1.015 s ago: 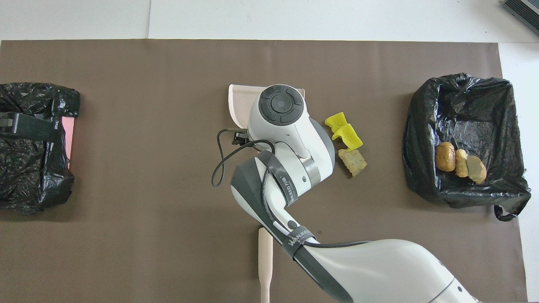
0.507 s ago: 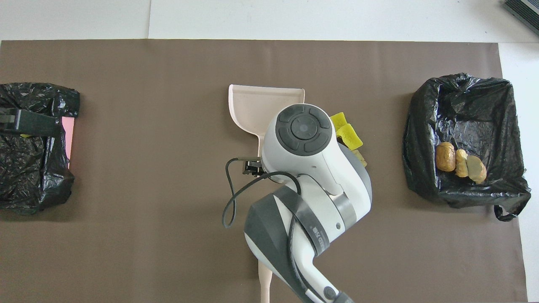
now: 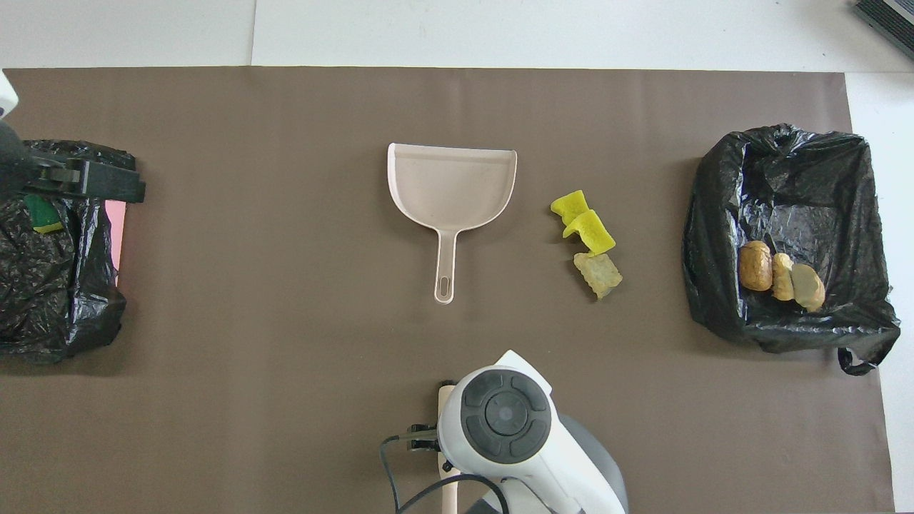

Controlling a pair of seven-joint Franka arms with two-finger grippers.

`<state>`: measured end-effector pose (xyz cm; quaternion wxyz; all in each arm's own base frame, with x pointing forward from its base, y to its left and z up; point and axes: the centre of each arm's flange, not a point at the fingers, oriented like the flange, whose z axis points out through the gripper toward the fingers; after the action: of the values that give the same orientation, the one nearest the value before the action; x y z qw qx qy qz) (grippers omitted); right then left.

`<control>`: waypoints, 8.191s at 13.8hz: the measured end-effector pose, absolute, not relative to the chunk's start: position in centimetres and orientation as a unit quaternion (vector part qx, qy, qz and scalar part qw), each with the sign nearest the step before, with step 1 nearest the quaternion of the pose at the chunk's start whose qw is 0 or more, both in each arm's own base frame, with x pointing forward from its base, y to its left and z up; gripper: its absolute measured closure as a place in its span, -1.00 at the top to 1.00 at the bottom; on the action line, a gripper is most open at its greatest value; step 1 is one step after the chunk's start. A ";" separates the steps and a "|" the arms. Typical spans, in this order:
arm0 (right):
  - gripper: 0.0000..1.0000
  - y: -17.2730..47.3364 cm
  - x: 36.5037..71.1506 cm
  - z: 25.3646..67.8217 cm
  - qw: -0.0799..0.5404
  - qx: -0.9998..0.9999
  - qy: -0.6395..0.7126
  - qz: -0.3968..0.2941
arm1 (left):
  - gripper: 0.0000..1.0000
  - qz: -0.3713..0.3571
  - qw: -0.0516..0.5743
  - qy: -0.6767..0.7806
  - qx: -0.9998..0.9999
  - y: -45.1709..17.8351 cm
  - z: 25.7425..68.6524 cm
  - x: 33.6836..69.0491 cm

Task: Sweep and dump trash in bin
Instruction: 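Grasp the dustpan with the left gripper while the right gripper grasps the brush, then sweep the yellow sponges toward the dustpan with the right gripper's brush, then push the yellow sponges into the dustpan with the brush, then sweep the tan sponge piece into the dustpan with the right gripper's brush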

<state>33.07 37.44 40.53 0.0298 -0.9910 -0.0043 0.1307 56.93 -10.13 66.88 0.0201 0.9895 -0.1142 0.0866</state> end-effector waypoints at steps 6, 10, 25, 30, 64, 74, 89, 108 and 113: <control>1.00 39.3 23.2 32.7 0.023 -0.989 0.011 0.148 | 1.00 0.111 0.019 -0.171 0.979 -15.3 58.9 62.7; 1.00 38.9 22.5 32.3 0.027 -0.987 0.022 0.160 | 1.00 0.111 0.025 -0.226 0.968 -23.3 54.9 62.8; -0.47 35.3 27.4 33.6 0.039 -0.987 0.020 0.152 | 1.00 0.081 0.058 -0.113 0.989 -41.4 36.9 52.4; -0.47 26.3 33.1 36.7 0.013 -0.988 -0.003 0.153 | 0.30 0.084 0.059 -0.100 0.990 -41.1 36.0 52.7; -0.47 14.2 52.7 33.2 -0.053 -0.974 -0.128 0.178 | -0.38 -0.022 0.005 -0.565 0.825 -32.5 38.8 53.8; -0.47 23.9 51.3 35.9 0.165 -0.964 -0.073 0.195 | -0.38 -0.027 0.010 -0.642 0.766 -31.2 37.8 51.9; -0.47 17.1 49.1 37.5 0.009 -0.964 -0.066 0.258 | -0.38 -0.025 0.012 -0.645 0.764 -29.3 37.2 51.2; -0.47 27.8 42.0 33.2 0.118 -0.963 0.020 0.243 | -0.38 0.000 0.036 -0.727 0.685 -22.3 34.8 48.6; -0.47 30.5 42.4 33.7 0.186 -0.955 0.055 0.224 | -0.38 0.004 0.035 -0.731 0.681 -22.5 34.7 47.5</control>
<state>42.41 30.51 33.68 0.1860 -0.9551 0.0546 0.2241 47.49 -22.54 34.69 0.0351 0.6813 -0.7311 0.0038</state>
